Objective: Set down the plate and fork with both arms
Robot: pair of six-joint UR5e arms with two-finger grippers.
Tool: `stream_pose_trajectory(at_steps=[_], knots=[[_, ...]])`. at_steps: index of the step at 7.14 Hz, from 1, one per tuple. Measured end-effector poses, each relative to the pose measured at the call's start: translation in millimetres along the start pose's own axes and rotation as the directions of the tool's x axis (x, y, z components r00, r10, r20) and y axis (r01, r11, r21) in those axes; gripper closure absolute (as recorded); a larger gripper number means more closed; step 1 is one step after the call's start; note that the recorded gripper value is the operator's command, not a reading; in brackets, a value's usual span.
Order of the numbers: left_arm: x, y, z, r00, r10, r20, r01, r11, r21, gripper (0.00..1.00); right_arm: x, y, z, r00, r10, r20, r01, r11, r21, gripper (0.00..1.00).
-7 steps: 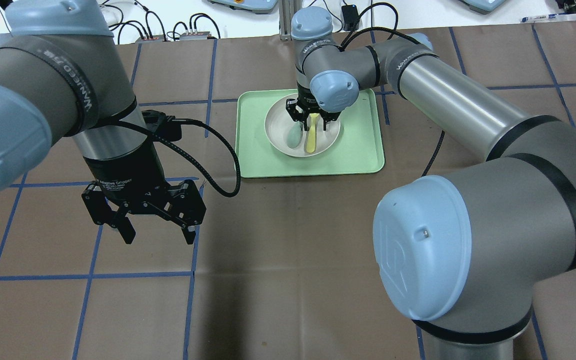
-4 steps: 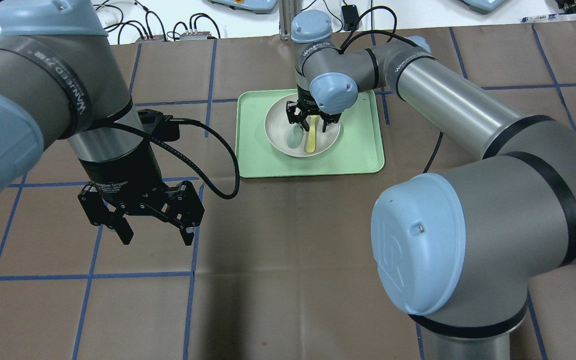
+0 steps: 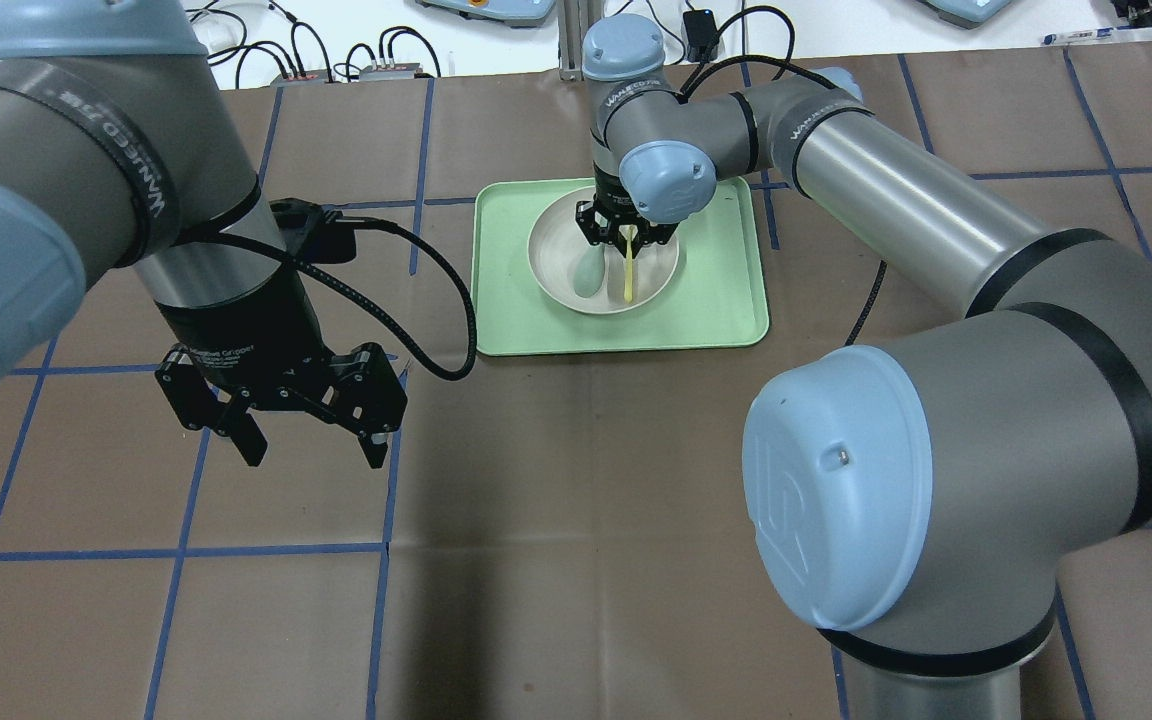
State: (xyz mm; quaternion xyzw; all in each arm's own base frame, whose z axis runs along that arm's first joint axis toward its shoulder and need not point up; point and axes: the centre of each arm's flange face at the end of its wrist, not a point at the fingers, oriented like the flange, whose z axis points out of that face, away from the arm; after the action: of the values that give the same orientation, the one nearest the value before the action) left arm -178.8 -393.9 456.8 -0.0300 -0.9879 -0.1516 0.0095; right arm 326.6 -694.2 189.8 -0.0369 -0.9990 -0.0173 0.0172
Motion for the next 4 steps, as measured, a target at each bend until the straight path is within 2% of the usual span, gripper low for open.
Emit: stream_pose_trajectory(at_steps=[1, 4], knots=[[0, -8, 1, 1.000, 0.002, -0.001, -0.002, 0.999, 0.037, 0.00, 0, 0, -4, 1.000, 0.000, 0.001, 0.000, 1.000, 0.004, 0.98], [1, -21, 17, 1.000, 0.002, -0.004, -0.001, 0.998, 0.069, 0.00, 5, 10, -42, 1.000, 0.003, 0.020, -0.003, 1.000, 0.002, 0.98]])
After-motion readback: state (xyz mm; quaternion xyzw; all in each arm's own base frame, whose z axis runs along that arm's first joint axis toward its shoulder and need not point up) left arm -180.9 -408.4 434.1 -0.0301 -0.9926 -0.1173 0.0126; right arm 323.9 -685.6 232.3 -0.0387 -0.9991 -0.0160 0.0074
